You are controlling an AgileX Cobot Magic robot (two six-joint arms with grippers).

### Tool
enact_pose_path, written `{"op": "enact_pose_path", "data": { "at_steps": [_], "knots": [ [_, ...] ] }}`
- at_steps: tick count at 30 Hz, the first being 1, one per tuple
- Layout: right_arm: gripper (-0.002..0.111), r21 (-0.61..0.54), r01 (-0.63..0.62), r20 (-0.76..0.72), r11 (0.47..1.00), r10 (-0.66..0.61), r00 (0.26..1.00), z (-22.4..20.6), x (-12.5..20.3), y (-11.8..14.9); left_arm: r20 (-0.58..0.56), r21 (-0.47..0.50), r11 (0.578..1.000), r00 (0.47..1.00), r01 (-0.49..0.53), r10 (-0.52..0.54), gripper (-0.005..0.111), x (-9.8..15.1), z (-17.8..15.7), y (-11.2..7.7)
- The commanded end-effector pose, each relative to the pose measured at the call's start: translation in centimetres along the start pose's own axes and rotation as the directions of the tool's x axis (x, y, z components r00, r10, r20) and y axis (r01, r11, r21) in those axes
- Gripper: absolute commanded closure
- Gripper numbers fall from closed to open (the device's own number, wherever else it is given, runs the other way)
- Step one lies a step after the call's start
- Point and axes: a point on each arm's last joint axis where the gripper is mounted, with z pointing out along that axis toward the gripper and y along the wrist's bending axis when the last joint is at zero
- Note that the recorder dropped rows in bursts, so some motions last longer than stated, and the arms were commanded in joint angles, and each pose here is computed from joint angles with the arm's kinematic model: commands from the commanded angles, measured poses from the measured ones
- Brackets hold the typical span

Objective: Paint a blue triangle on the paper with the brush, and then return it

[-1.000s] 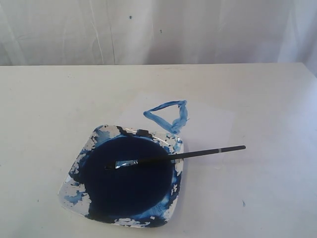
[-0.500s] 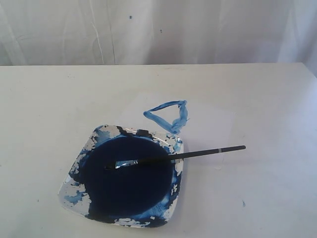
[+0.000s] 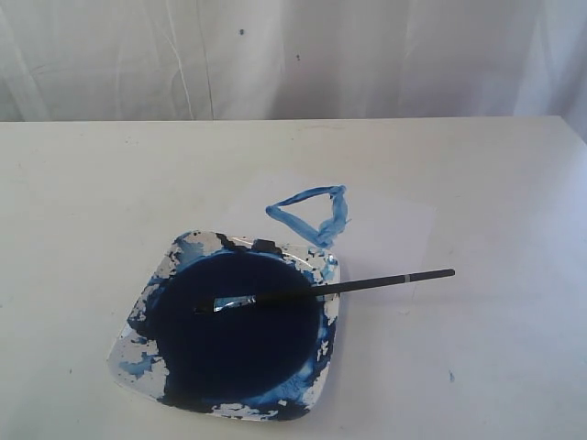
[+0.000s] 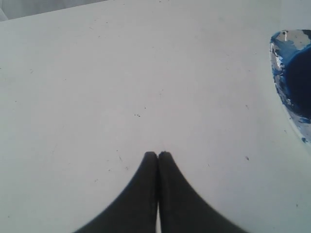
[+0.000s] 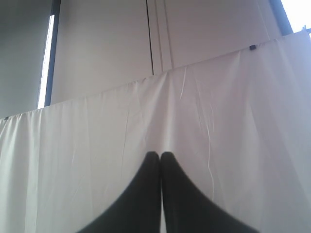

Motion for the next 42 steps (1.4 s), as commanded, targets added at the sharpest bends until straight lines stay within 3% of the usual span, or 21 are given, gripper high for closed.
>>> {"op": "enact_pose_path", "data": {
  "at_steps": [1, 23, 28, 34, 37, 42],
  "knots": [
    [0.108, -0.001, 0.01, 0.002, 1.0, -0.01, 1.0, -0.1, 0.0, 0.0, -0.001, -0.002, 1.0, 1.0, 0.007, -0.007, 0.107, 0.1, 0.0, 0.0],
    [0.108, 0.027, 0.047, -0.007, 0.999, -0.047, 0.999, -0.1, 0.0, -0.1, -0.001, -0.002, 1.0, 1.0, 0.007, -0.007, 0.107, 0.1, 0.0, 0.0],
    [0.108, 0.05, 0.274, -0.309, 0.96, -0.246, 0.919, -0.6, 2.6, -0.2, -0.001, -0.002, 1.0, 1.0, 0.007, -0.007, 0.107, 0.1, 0.0, 0.0],
    [0.108, 0.076, 0.375, -0.622, 0.924, -0.25, 0.742, -2.0, 5.2, -0.8, -0.001, -0.002, 1.0, 1.0, 0.007, -0.007, 0.107, 0.1, 0.0, 0.0],
    [0.108, 0.107, 0.408, -0.672, 0.907, -0.237, 0.702, -2.4, 5.6, -1.1, -0.001, -0.002, 1.0, 1.0, 0.007, -0.007, 0.107, 0.1, 0.0, 0.0],
    [0.108, 0.108, 0.421, -0.675, 0.901, -0.244, 0.696, -2.4, 5.6, -1.1, -0.001, -0.002, 1.0, 1.0, 0.007, -0.007, 0.107, 0.1, 0.0, 0.0]
  ]
}}
